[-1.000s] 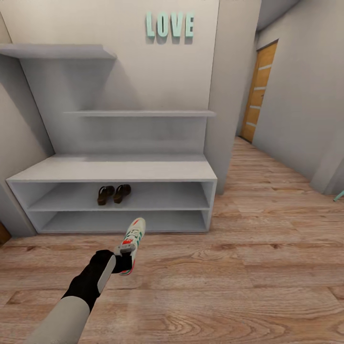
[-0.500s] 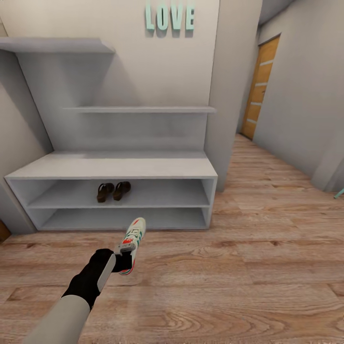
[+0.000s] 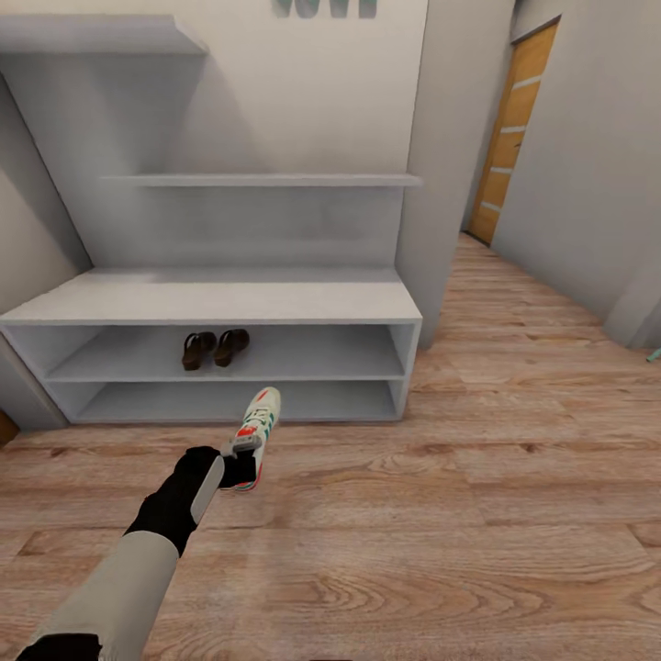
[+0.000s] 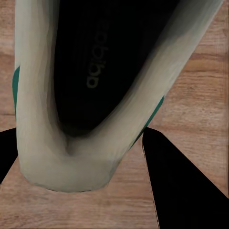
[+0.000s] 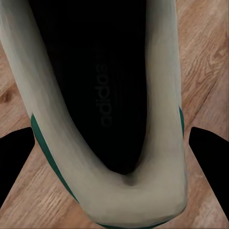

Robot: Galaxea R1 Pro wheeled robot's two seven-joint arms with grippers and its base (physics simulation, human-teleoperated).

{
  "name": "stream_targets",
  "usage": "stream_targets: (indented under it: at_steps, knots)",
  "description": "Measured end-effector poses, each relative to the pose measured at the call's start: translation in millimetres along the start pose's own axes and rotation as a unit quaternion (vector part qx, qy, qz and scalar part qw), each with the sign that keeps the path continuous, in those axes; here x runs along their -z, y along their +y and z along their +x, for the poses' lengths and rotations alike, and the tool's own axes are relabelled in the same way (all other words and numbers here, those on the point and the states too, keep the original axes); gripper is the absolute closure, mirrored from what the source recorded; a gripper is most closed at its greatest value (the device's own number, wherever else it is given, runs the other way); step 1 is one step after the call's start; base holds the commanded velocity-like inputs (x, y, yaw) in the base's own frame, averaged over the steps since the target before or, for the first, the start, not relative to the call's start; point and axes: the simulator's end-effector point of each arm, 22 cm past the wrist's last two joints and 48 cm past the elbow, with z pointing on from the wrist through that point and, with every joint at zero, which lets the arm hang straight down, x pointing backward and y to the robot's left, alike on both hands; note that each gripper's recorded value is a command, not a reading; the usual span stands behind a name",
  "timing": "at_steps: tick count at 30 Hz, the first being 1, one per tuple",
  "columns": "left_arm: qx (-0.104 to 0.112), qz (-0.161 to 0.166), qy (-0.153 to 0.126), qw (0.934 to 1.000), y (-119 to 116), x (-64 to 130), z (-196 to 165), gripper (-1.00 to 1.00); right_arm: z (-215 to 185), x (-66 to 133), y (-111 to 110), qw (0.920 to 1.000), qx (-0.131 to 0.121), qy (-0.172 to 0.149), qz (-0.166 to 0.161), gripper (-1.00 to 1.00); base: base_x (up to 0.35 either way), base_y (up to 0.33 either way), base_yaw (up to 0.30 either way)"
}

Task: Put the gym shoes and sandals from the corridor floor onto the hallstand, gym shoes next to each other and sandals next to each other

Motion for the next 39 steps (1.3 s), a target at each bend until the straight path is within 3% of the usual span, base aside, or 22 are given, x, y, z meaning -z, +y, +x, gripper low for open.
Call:
stream_targets:
  at_steps: [9,18,26,30,39]
  knots:
    - [0.005,0.008,-0.060,0.9982,-11,-1.7,-27,1.00,0,-0.4,0,1.0000,0.001,0.001,0.001,1.00,0.000,0.000,0.000]
    - [0.014,0.003,-0.066,0.9977,-13,-32.8,12,1.00,0,-0.4,0,1.0000,0.001,0.001,0.001,1.00,0.000,0.000,0.000]
    - [0.015,0.001,-0.075,0.9971,-12,-35.0,13,1.00,0,-0.3,0,1.0000,0.001,0.000,0.001,1.00,0.000,0.000,0.000]
    - [0.018,0.001,-0.118,0.9929,-12,-31.6,-5,1.00,0,-0.4,0,1.0000,0.001,0.000,0.001,1.00,0.000,0.000,0.000]
    - [0.019,0.003,-0.145,0.9892,-14,-24.3,-28,1.00,0,-0.3,0,1.0000,0.001,0.000,0.001,1.00,0.000,0.000,0.000]
